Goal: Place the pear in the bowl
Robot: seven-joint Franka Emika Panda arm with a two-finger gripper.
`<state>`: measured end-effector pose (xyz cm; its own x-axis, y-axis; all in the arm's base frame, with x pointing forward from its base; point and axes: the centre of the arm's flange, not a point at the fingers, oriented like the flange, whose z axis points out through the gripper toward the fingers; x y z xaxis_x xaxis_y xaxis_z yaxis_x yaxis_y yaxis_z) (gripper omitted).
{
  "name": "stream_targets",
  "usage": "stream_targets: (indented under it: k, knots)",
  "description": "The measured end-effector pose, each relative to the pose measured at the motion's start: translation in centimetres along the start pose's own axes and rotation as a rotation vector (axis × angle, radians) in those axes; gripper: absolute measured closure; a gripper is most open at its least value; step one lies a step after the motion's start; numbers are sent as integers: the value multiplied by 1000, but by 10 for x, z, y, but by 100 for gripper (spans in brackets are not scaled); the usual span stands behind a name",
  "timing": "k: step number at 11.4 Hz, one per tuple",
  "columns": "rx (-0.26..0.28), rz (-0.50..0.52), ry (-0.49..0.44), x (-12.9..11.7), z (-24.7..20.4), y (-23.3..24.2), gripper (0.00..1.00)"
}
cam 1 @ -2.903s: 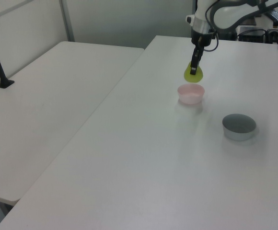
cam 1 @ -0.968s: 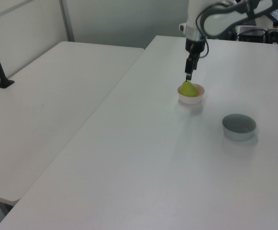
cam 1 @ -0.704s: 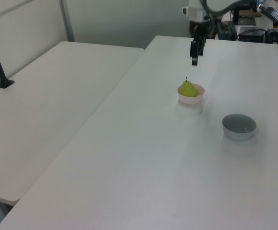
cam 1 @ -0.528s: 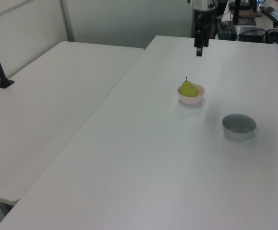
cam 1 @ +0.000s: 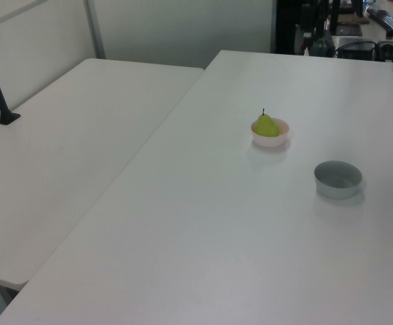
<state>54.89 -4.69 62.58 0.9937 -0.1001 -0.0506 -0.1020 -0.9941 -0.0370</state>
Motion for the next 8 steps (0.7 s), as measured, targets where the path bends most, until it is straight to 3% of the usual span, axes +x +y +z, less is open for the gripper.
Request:
stream_targets:
  k: [5,8]
  knots:
    - [45,-40,95,-12,-28,32,0]
    - [40,-72,176,-10,-33,38,0]
